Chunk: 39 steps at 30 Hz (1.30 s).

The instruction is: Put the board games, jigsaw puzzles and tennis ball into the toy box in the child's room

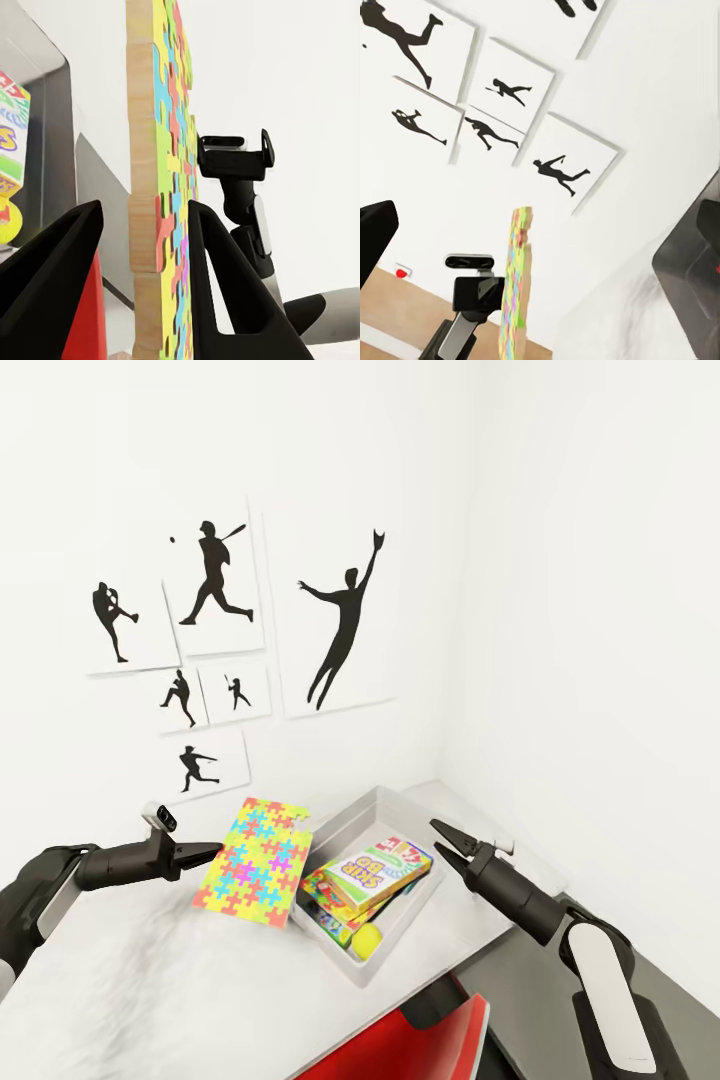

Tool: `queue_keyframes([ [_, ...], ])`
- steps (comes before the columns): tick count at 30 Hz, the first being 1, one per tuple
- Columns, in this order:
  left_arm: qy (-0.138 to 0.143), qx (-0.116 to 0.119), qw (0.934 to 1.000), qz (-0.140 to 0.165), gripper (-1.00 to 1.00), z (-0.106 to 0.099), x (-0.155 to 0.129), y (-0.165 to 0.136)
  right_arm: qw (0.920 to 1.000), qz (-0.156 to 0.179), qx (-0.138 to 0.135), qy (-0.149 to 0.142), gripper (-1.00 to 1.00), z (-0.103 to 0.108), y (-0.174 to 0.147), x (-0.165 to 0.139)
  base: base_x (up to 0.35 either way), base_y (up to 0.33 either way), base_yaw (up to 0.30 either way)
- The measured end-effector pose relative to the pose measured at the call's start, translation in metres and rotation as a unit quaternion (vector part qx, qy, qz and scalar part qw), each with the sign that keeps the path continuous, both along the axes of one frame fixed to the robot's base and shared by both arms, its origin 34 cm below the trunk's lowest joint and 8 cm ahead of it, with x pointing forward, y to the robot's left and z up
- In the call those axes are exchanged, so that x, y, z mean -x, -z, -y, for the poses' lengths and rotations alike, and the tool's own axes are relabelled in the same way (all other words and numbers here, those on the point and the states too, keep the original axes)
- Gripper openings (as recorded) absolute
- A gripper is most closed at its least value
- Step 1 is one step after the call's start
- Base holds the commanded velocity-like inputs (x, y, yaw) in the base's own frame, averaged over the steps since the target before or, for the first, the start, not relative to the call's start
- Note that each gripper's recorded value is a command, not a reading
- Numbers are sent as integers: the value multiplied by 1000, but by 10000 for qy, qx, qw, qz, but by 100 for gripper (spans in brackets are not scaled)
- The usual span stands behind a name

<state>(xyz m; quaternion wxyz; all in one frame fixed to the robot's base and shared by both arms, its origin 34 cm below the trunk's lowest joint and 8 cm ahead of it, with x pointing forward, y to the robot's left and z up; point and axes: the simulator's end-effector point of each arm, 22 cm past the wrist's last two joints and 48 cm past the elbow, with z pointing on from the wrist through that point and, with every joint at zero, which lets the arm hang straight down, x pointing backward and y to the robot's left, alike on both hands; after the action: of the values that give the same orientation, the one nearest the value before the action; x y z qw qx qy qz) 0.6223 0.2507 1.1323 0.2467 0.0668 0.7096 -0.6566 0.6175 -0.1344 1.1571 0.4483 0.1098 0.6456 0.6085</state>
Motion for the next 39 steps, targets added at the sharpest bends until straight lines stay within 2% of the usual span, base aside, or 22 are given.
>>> queue_keyframes([
  [16,0,0,10000,3,-100,0,0,0,10000,-35,-3,32,100,1,3,-2,48,-84,0],
  [39,0,1,10000,2,-100,0,0,0,10000,-51,4,27,100,1,5,-2,14,-4,0],
])
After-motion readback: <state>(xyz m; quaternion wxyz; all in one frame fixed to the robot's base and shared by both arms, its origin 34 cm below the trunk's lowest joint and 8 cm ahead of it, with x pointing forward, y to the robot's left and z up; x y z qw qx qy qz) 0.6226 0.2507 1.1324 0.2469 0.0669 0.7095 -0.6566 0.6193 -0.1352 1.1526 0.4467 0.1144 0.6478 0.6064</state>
